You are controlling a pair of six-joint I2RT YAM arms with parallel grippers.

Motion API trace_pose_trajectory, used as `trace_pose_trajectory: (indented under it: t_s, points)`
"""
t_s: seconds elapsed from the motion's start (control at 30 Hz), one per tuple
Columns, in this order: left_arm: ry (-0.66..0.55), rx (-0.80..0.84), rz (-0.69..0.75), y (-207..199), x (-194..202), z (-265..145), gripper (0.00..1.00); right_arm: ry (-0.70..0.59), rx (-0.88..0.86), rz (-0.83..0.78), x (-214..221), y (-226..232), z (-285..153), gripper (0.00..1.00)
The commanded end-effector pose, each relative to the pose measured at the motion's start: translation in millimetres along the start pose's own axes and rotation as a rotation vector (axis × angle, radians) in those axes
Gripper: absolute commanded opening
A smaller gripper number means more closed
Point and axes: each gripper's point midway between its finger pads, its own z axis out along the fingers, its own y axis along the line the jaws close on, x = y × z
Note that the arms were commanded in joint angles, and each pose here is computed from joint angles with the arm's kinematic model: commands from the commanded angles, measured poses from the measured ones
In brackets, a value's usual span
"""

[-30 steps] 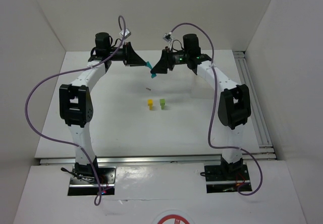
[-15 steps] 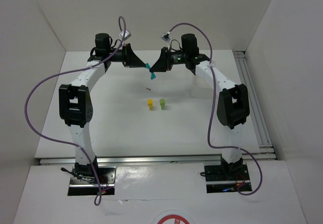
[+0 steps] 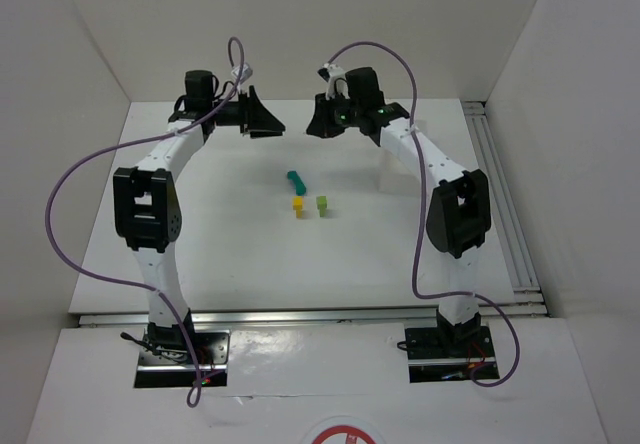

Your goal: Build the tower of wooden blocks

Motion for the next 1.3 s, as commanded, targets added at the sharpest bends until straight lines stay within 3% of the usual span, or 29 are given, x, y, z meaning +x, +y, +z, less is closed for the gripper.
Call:
trace_pose_trajectory:
  t_s: [0.0,0.03,0.1,0.17,0.3,0.47,0.63,0.77,0.83,0.93,1.07,1.27]
  points:
    - [-0.095,-0.068,-0.014,-1,-17,-34,0.78,0.009,0.311,-0.04,-6,-42,-30,0.2]
    - [-0.118,-0.077,-0.011,-2,-19,-40,0.77,0.021,0.336,-0.044,0,-48,-30,0.2]
    - [-0.147,-0.093,-0.057,11,-13,-43,0.64,0.052,0.33,-0.022,17,-51,-25,0.19]
    - [-0.155,-0.129,-0.069,17,-21,-43,0.61,0.048,0.325,-0.004,18,-54,-26,0.19]
    - [-0.193,-0.288,-0.138,37,-18,-53,0.68,0.054,0.336,0.024,23,-61,-25,0.19]
    - [-0.181,-0.543,-0.228,76,-3,-66,0.66,0.075,0.303,0.034,32,-59,-19,0.19]
    - [-0.164,-0.732,-0.25,89,20,-76,0.66,0.077,0.287,0.039,33,-52,-16,0.2]
    - [-0.132,-0.845,-0.268,89,38,-79,0.73,0.089,0.266,0.059,36,-45,-12,0.28]
    - [-0.127,-0.967,-0.269,90,45,-89,0.74,0.1,0.266,0.051,37,-38,-6,0.42]
    - [-0.121,-1.086,-0.267,90,55,-97,0.74,0.113,0.301,0.063,36,-35,-5,0.56]
    - [-0.19,-1.197,-0.271,78,60,-117,0.74,0.132,0.363,0.074,39,-19,3,0.79]
    - [-0.166,-1.282,-0.284,72,71,-134,0.77,0.089,0.497,0.162,34,-17,12,0.91]
